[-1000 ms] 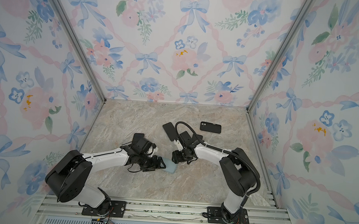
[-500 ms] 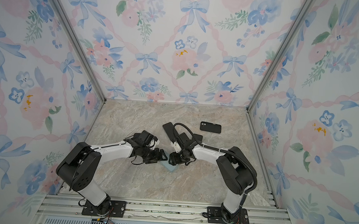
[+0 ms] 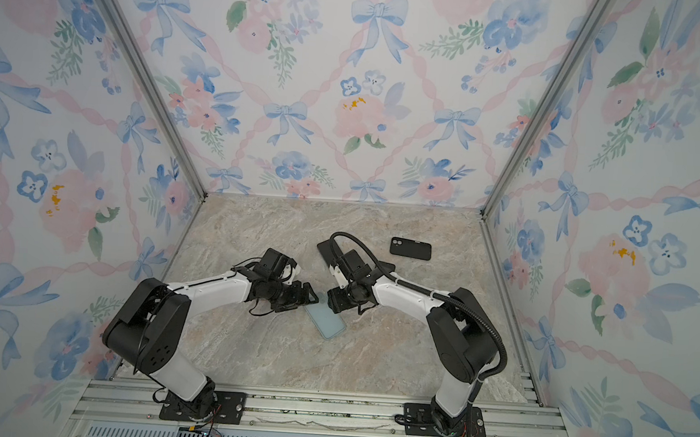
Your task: Put the phone into the phone case
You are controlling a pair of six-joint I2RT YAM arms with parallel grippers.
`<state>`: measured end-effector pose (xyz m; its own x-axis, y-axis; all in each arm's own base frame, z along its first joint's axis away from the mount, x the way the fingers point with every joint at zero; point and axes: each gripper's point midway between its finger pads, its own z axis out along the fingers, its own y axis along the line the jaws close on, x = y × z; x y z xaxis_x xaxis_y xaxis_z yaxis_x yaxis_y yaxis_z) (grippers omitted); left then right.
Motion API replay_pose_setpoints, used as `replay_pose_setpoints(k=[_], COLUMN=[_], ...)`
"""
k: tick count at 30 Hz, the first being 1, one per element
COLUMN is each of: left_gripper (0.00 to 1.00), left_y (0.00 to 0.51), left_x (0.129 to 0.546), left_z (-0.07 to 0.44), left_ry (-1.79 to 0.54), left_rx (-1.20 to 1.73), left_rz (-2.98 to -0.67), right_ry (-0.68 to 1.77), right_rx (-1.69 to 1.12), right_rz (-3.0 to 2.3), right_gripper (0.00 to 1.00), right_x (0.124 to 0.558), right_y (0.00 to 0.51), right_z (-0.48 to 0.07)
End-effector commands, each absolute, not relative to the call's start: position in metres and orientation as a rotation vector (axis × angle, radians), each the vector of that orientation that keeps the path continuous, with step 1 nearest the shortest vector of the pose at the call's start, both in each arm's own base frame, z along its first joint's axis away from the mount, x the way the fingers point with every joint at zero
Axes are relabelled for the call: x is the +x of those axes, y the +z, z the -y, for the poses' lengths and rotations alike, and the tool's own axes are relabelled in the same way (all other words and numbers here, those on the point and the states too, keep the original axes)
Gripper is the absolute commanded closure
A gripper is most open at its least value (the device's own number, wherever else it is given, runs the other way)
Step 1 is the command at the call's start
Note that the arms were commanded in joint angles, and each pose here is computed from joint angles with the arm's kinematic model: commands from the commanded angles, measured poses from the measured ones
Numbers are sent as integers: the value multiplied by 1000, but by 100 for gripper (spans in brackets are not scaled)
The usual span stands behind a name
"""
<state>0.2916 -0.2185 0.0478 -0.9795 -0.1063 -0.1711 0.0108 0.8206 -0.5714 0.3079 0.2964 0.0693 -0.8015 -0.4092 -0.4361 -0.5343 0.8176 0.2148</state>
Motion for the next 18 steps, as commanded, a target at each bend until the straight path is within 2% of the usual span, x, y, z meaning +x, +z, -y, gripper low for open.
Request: replay_pose_setpoints(k=[1,8,16,18], left_gripper=[14,8,6,5], left_y=[55,62,58,58], left_x=[303,322,340,344], left_z=[215,211,215,215], left_ry=[-889,-899,-882,-891], left_rx=[-62,-57,-45,-57], left_rz=[-2791,-2766,-2790,-2789], right_ry=[289,189,200,204], right_rx=[-766,-816,-820,-811], right_rz=[-2588,-2557,-2588,-2605], right_gripper=[34,21,8,8], right_x=[345,391,418,423], right_y=[68,60,46,43], right_z=[-284,-286,-296,-295])
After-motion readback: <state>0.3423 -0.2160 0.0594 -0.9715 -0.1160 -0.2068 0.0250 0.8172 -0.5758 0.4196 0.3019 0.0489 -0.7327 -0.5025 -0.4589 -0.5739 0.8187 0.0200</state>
